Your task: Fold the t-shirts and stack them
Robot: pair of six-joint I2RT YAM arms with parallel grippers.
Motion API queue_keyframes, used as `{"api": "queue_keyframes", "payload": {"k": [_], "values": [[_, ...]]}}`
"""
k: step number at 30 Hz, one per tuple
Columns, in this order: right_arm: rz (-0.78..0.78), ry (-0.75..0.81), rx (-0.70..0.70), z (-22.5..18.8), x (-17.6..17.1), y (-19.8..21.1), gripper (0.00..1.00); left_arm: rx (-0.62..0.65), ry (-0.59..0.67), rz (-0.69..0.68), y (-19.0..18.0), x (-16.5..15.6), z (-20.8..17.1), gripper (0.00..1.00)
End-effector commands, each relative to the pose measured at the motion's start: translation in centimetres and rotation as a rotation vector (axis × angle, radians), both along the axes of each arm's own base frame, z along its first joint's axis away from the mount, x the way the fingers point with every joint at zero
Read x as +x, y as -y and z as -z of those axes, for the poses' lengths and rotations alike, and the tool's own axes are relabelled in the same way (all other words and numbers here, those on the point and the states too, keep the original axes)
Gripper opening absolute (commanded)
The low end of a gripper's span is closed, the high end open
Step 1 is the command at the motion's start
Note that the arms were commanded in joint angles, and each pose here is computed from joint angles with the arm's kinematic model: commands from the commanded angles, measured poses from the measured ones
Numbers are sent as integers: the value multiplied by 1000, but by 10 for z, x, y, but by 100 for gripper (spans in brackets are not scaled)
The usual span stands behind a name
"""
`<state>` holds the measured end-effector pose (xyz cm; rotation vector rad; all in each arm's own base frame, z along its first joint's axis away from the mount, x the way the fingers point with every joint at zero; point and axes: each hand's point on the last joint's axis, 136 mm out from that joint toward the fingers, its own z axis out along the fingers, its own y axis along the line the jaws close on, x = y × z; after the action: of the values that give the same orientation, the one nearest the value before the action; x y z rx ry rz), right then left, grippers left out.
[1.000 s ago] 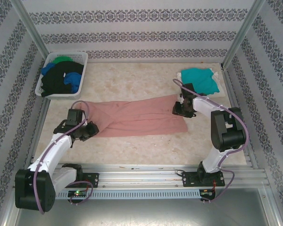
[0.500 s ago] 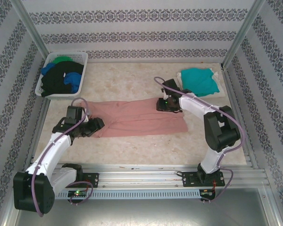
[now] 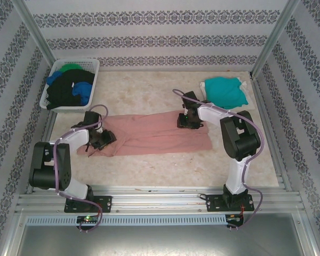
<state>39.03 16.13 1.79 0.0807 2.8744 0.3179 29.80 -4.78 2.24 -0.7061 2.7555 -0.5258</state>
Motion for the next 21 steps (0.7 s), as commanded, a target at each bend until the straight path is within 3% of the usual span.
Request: {"api": "queue_keyframes", "payload": {"k": [1, 6, 13, 21], "values": [[64, -70, -39, 14, -16, 27, 41, 45, -5, -37, -16, -14, 7, 43], [66, -99, -15, 23, -21, 29, 41, 38, -16, -68, -18, -34, 8, 50], [76, -95, -14, 20, -18, 30, 41, 175, -41, -108, -44, -55, 1, 58], [26, -18, -44, -8, -6, 12, 42, 128, 109, -60, -34, 13, -36, 61]]}}
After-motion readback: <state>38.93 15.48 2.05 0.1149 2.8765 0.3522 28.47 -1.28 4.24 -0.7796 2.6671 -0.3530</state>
